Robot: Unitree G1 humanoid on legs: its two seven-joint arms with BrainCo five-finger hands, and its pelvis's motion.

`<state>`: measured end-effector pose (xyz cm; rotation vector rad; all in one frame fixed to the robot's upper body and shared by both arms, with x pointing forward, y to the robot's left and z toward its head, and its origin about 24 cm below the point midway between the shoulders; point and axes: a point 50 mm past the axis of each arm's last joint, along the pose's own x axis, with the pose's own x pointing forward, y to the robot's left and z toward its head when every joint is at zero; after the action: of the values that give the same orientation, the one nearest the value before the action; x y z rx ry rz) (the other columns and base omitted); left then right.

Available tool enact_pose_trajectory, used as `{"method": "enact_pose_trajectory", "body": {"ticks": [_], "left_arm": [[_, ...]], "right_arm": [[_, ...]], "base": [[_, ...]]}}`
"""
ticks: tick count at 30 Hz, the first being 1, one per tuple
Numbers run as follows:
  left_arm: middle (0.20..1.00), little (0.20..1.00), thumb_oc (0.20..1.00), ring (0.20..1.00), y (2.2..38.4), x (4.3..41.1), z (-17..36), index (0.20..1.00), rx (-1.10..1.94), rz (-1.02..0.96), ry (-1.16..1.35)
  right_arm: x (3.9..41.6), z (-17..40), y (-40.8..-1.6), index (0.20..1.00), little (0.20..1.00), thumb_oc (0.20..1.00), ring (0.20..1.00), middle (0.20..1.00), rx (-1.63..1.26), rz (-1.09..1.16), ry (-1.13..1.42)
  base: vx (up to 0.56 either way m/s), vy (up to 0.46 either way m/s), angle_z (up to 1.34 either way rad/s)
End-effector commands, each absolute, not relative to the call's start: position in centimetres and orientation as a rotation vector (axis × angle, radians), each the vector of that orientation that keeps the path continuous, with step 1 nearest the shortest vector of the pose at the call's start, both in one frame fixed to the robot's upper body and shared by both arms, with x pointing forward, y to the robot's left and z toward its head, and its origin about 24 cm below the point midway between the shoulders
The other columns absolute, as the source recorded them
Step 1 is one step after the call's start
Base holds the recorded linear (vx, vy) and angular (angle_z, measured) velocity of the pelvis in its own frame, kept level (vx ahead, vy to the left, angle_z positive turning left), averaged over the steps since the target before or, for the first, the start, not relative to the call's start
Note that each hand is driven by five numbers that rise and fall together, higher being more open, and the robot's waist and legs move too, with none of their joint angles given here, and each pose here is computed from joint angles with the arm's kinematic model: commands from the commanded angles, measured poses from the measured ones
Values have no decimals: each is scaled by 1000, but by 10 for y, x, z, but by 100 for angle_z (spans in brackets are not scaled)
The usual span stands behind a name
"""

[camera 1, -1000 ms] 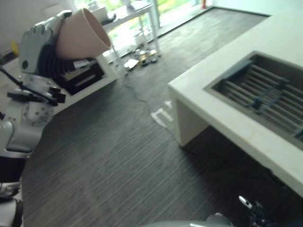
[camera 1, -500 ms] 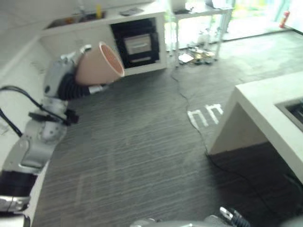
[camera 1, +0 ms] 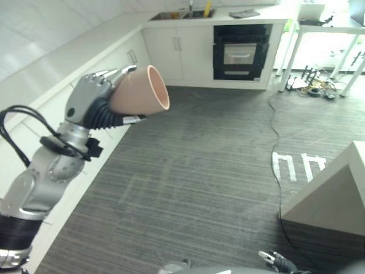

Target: Place the dishes in the dishwasher.

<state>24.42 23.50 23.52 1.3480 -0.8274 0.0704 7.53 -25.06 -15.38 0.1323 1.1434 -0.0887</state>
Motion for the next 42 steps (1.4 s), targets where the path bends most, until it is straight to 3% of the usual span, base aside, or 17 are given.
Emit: {"method": "enact_pose_trajectory", "body": {"ticks": [1, 8, 9, 11, 19, 31, 35, 42], "left_arm": [[200, 200, 200, 200, 233, 239, 264, 200, 1282, 136, -954], [200, 200, 200, 200, 227, 243, 265, 200, 1276, 87, -960], [200, 200, 200, 200, 231, 277, 230, 200, 1150, 132, -733], [200, 200, 200, 200, 232, 276, 229, 200, 1156, 128, -732], [200, 200, 200, 200, 236, 285, 227, 200, 1129, 169, -678], [200, 200, 200, 200, 237, 274, 203, 200, 1149, 122, -623], [200, 200, 200, 200, 229, 282, 208, 200, 1176, 17, -655], [200, 200, 200, 200, 238, 285, 223, 200, 1191, 4, -676]], "right_arm": [[87, -148, -265, 1000, 1000, 1000, 1000, 1000, 110, -109, 1105], [87, -147, -265, 1000, 1000, 1000, 1000, 1000, 128, -137, 1075], [86, -143, -273, 1000, 1000, 1000, 1000, 1000, 99, -70, 1076], [90, -142, -273, 1000, 1000, 1000, 1000, 1000, 96, -58, 1061], [131, -129, -274, 1000, 1000, 1000, 1000, 1000, 0, -49, 940], [99, -146, -267, 1000, 1000, 1000, 1000, 1000, -11, -125, 1099], [88, -147, -266, 1000, 1000, 1000, 1000, 1000, 91, -201, 1051], [100, -143, -258, 1000, 1000, 1000, 1000, 1000, 130, -192, 979]], "base": [[-92, 67, 87], [-34, 88, 34], [-25, 26, 20], [33, 2, 5], [132, -72, 4], [368, 332, -13], [361, 372, -29], [165, 187, 15]]}}
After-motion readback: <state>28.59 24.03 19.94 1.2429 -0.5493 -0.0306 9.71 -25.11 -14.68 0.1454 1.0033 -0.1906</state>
